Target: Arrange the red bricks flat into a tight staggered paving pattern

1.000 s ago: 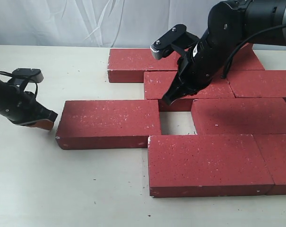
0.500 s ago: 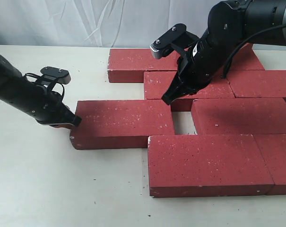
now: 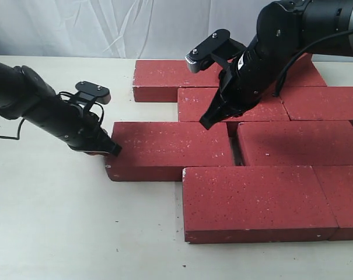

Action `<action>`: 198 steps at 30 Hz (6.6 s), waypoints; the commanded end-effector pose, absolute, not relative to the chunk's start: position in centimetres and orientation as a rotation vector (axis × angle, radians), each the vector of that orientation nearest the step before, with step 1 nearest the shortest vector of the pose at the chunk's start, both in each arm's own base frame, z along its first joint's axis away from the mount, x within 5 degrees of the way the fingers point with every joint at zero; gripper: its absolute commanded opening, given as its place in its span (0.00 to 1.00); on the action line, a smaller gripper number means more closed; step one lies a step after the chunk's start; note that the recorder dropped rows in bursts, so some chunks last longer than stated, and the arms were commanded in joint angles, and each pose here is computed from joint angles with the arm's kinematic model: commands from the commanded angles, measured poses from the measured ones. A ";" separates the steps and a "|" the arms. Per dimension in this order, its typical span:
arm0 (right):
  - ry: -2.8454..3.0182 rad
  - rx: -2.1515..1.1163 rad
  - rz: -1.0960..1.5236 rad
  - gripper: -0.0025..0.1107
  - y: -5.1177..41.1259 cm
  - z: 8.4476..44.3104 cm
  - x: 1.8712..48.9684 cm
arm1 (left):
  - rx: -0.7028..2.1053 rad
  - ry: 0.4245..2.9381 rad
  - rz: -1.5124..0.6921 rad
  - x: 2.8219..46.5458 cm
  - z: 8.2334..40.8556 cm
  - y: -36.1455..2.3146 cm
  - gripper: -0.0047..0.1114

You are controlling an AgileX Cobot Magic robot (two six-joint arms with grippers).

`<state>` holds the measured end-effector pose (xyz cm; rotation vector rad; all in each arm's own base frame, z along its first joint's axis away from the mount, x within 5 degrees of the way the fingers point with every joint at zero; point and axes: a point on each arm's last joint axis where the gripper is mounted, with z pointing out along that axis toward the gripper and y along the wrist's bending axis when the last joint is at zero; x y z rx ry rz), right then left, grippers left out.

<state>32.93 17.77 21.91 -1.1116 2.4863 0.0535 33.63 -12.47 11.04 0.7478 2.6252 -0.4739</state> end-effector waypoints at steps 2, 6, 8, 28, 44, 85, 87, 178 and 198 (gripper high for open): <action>2.477 -1.101 0.052 0.01 17.6 22.1 33.0 | 0.780 2.633 -0.507 33.3 10.7 -13.6 0.04; 2.477 -1.101 0.052 0.01 17.6 22.1 33.0 | 0.765 2.640 -0.488 33.5 10.0 -13.6 0.04; 2.476 -1.100 0.052 0.01 17.6 22.2 33.0 | 0.754 2.644 -0.488 33.6 9.8 -13.6 0.04; 2.476 -1.100 0.052 0.01 17.6 22.2 33.0 | 0.839 2.618 -0.508 33.2 10.0 -15.7 0.04; 2.476 -1.100 0.052 0.01 17.6 22.2 33.0 | 0.674 2.641 -0.434 34.9 12.0 -10.0 0.04; 2.320 -0.243 -0.145 0.01 -5.6 21.7 56.5 | 0.996 2.069 -0.500 39.2 18.3 -27.7 0.04; 2.287 -0.272 -0.159 0.01 -6.2 19.6 57.9 | 1.000 2.081 -0.497 39.5 17.4 -27.8 0.04; 2.490 -0.565 0.223 0.01 -3.1 17.1 56.3 | 0.894 2.068 -0.515 43.9 14.8 -29.7 0.04; 2.346 -0.660 0.251 0.01 0.3 26.2 54.4 | 0.914 1.934 -0.530 42.7 23.2 -29.3 0.04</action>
